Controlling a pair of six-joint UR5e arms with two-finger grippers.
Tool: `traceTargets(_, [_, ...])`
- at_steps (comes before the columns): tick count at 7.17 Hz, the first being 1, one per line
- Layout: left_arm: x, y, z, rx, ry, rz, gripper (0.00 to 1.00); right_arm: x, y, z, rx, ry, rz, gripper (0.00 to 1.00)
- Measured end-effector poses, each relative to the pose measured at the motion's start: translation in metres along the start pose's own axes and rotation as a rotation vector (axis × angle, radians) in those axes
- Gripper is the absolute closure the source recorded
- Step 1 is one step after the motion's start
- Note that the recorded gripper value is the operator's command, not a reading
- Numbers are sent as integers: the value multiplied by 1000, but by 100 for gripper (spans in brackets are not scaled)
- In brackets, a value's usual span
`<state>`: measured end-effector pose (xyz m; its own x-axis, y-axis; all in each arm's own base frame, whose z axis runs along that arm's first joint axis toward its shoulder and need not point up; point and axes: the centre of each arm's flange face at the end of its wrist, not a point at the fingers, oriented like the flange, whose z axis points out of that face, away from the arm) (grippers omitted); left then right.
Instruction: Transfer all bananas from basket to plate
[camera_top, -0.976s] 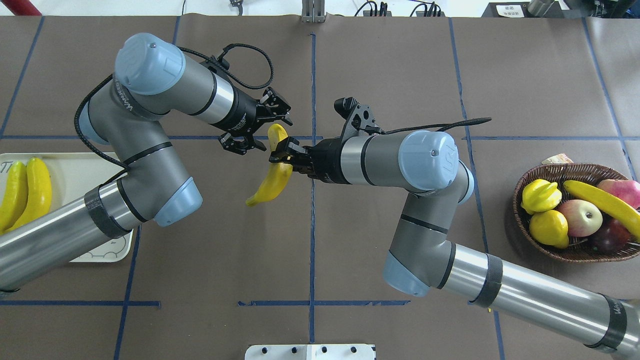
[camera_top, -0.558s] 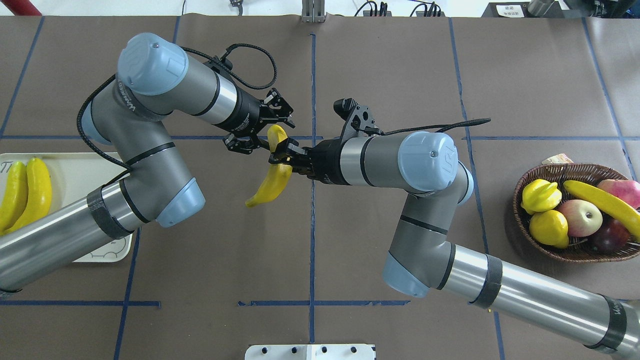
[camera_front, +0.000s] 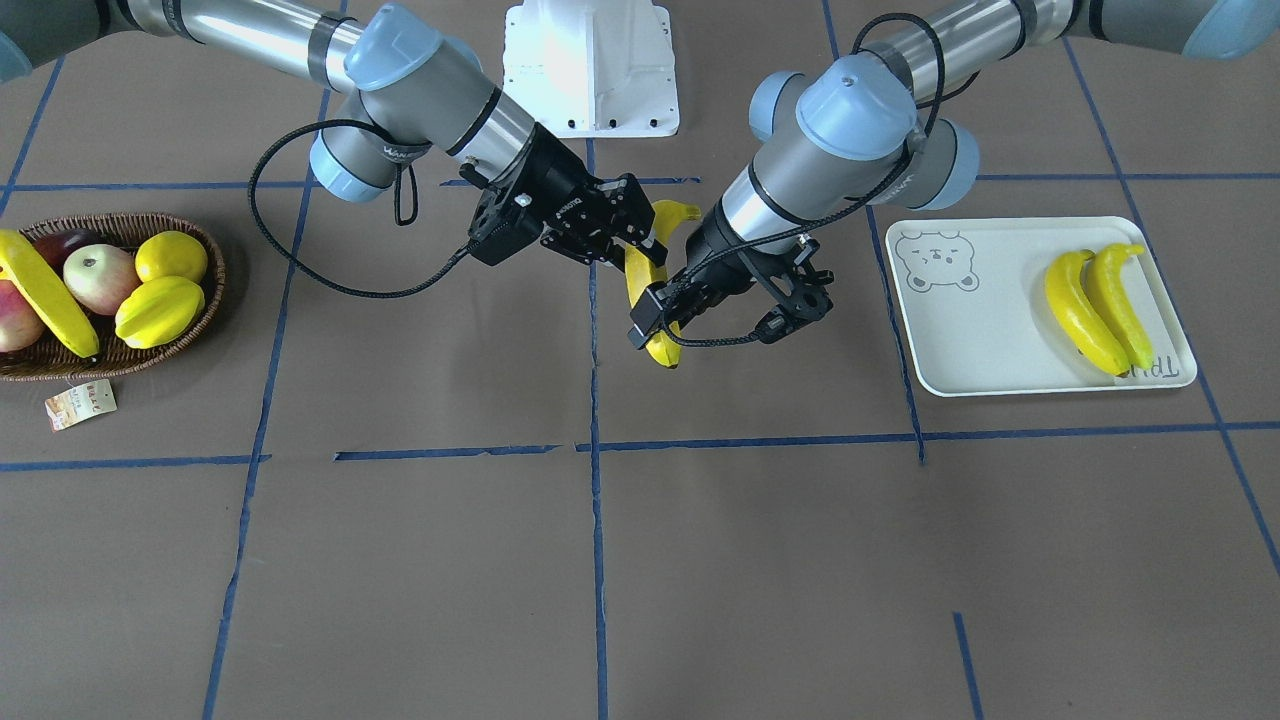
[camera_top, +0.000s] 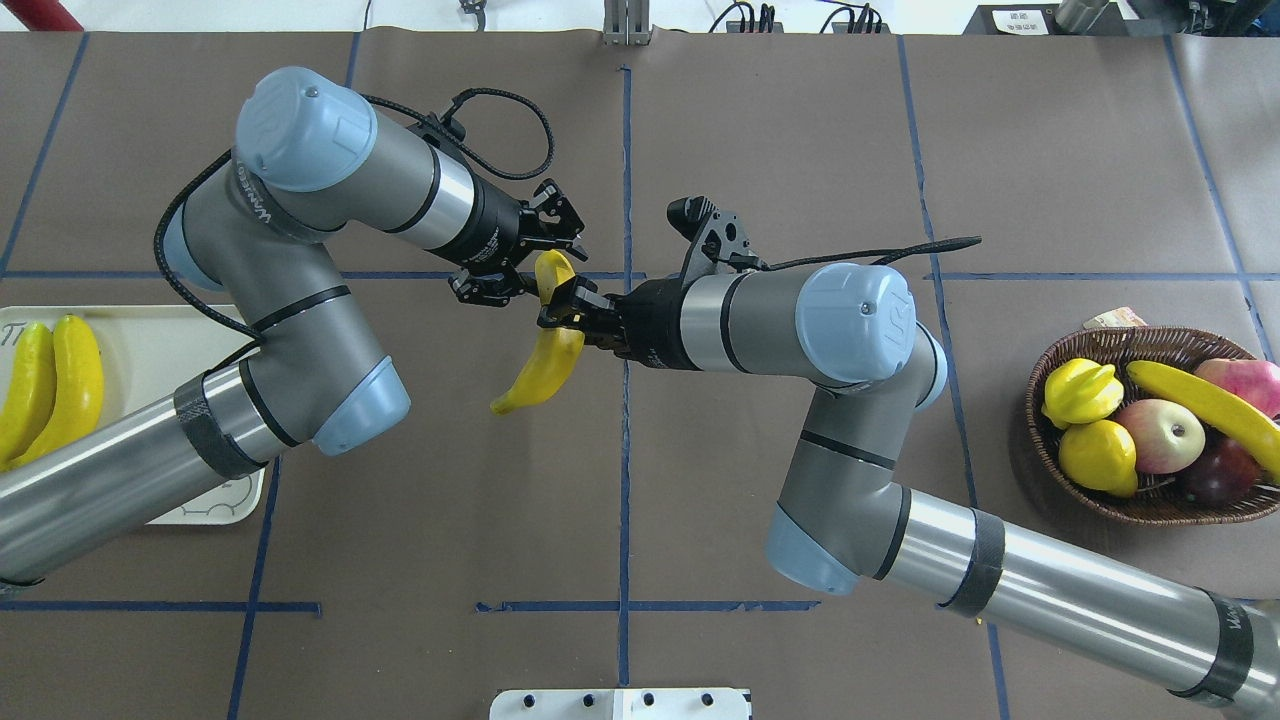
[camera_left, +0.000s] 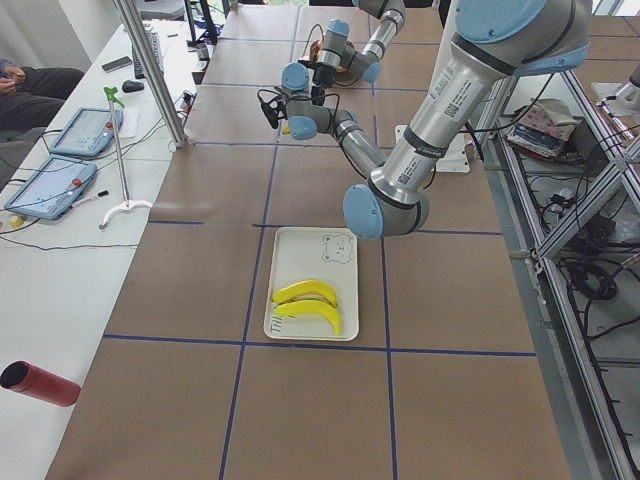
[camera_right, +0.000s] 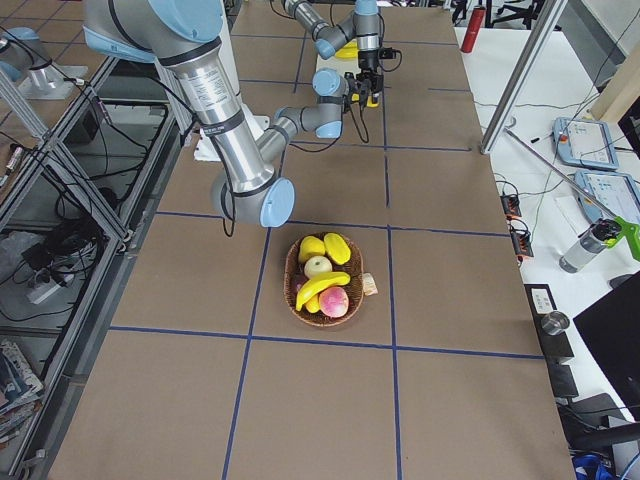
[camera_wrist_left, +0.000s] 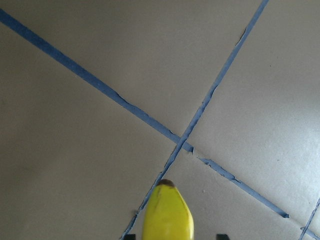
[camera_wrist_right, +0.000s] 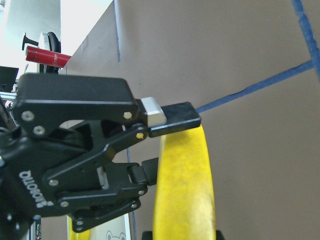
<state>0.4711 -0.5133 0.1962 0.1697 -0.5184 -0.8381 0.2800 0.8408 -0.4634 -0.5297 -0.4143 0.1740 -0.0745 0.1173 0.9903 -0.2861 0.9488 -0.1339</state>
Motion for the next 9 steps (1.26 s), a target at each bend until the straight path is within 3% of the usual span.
traceTargets(2, [0,1,0,-1,-1,0,90,0,0,0,0,0,0,95])
traceTargets(3, [-1,1,1,-2,-1,1,100,0,0,0,0,1,0,93])
traceTargets(4, [-1,1,1,-3,2,4,100,0,0,0,0,1,0,85])
traceTargets(6, [-3,1,0,-8,12,14,100,0,0,0,1,0,0,1])
traceTargets(9, [-3,-1,-3,-6,18,25,100,-2,-3,-1,9,2,8,0])
